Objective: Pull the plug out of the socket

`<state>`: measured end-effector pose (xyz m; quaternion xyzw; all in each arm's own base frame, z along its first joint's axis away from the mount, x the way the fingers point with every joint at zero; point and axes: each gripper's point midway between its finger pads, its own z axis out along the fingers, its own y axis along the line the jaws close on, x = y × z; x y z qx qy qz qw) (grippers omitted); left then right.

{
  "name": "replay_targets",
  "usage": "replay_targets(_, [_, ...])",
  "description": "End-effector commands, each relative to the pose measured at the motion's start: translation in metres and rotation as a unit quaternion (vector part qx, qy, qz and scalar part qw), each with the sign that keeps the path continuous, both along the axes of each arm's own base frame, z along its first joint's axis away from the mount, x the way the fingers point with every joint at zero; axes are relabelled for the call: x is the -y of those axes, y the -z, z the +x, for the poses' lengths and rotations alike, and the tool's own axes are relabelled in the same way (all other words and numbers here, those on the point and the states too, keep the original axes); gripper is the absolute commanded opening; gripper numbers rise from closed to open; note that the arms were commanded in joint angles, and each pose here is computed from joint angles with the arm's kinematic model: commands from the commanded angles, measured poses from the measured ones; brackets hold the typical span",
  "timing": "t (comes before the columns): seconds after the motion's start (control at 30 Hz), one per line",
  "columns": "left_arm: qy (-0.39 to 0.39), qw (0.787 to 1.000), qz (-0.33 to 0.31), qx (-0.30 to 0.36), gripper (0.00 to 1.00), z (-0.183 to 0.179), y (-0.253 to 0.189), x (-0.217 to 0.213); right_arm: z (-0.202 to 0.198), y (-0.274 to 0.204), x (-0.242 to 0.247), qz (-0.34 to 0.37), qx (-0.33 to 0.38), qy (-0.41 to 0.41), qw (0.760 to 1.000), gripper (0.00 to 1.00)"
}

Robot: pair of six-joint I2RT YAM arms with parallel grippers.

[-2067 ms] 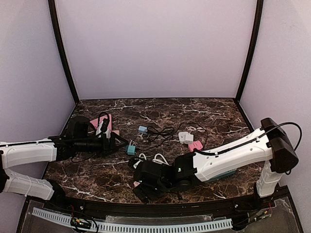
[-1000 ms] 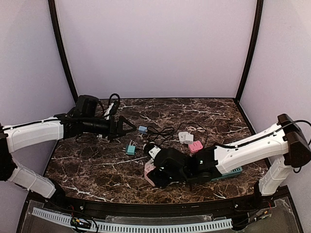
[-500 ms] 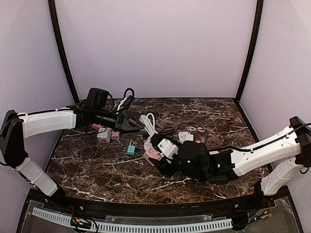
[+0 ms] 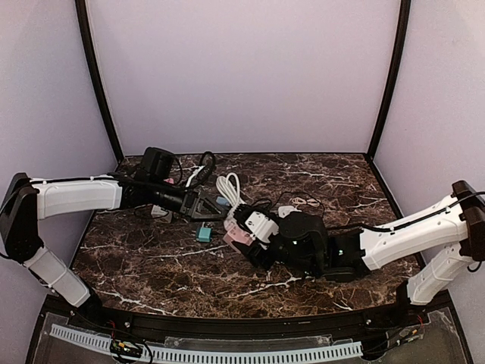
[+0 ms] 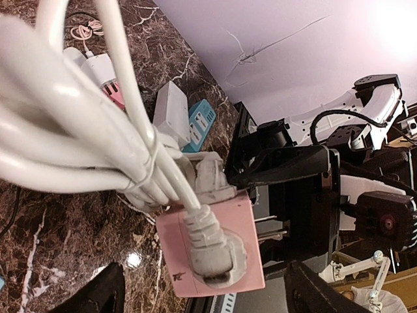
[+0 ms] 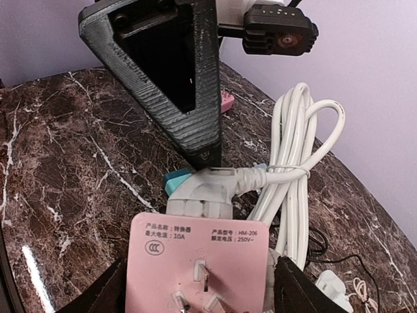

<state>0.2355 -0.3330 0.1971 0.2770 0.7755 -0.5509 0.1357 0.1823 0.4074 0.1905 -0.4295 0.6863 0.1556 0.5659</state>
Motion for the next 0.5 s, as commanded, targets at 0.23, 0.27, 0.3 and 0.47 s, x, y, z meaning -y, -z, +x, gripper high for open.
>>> replay_targets(0.23, [0.001,1.0,0.011,0.0,0.69,-0.001,0.011,0.007,0.003,-0.05,-0.031,0.064,0.026,-0.013,0.998,0.0])
replay_targets(0.27, [0.0,1.0,0.013,0.0,0.69,-0.001,0.012,0.006,0.004,-0.049,-0.032,0.061,0.026,-0.013,0.998,0.0])
replay_targets(0.3, [-0.003,1.0,0.021,0.002,0.68,0.0,0.015,0.006,0.004,-0.046,-0.034,0.057,0.025,-0.011,0.998,0.0])
replay_targets(0.47, [-0.05,0.994,0.083,0.041,0.68,0.016,0.025,-0.008,0.002,-0.031,-0.032,0.04,-0.01,-0.011,0.999,0.0])
